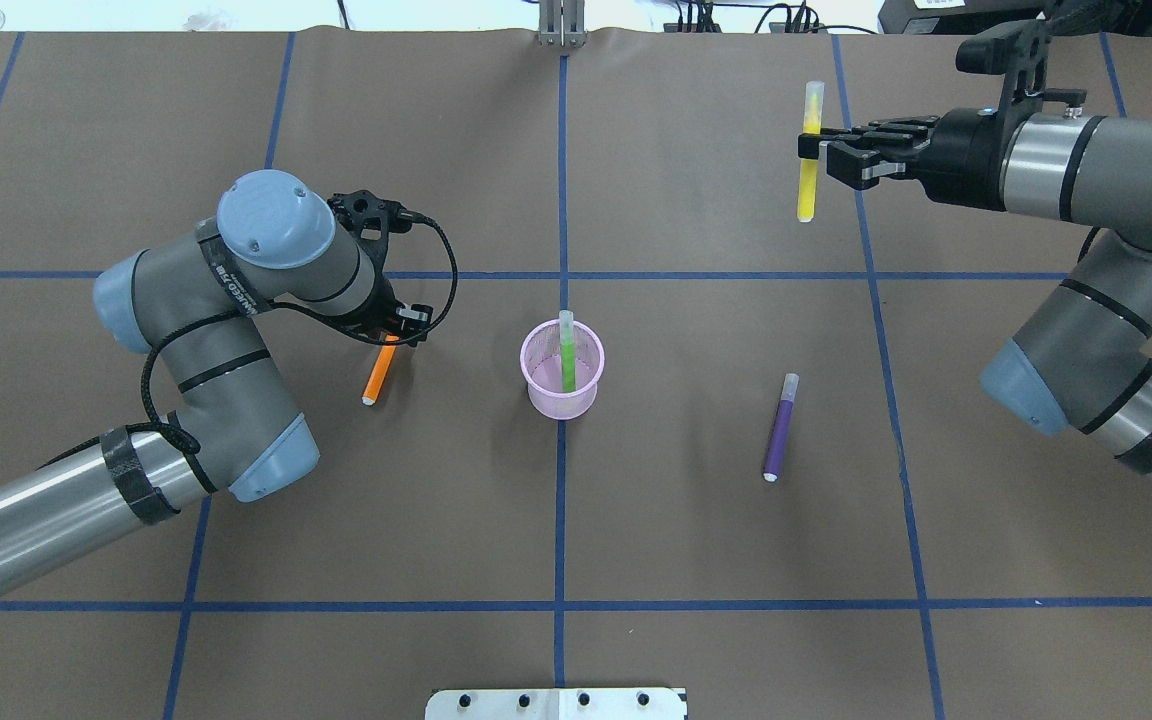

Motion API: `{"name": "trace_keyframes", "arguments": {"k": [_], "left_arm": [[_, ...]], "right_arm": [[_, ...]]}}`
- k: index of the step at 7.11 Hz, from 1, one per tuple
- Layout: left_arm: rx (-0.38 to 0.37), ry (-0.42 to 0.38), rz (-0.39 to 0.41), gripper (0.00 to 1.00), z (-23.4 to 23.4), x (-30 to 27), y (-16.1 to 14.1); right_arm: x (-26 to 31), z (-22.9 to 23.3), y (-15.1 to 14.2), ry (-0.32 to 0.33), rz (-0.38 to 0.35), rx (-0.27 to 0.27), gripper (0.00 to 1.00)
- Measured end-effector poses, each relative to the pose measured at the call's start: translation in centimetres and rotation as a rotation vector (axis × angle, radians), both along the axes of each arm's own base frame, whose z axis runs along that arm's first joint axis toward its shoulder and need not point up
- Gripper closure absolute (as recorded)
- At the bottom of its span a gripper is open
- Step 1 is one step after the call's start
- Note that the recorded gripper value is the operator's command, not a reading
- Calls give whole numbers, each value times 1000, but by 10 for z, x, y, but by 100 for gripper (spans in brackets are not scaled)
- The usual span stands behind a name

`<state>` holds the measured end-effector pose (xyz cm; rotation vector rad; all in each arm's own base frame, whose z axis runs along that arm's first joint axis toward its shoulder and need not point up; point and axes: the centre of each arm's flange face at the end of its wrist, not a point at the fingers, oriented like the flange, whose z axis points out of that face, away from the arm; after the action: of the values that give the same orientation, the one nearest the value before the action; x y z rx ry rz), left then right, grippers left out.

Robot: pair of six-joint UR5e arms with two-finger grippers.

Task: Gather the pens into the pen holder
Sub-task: 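Close the left gripper on the orange marker and lift it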

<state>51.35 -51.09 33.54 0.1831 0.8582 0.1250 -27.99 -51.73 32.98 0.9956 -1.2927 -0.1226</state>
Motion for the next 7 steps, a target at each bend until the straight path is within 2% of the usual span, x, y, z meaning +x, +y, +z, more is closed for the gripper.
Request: {"name": "trace_keyframes", "arguments": {"k": [1, 2, 3, 7], "left_arm": [[-2, -2, 1, 67, 1, 1, 0], [-2, -3, 1, 90, 2, 1, 0], [-3, -4, 0, 100, 2, 1, 0], [4, 8, -2, 100, -9, -5, 2]], "right_arm": [[0, -1, 0, -1, 0, 1, 100], [0, -1, -1, -1, 0, 1, 100], [-1, -1, -1, -1, 0, 2, 100], [-1, -1, -1, 0, 0, 4, 100]]}}
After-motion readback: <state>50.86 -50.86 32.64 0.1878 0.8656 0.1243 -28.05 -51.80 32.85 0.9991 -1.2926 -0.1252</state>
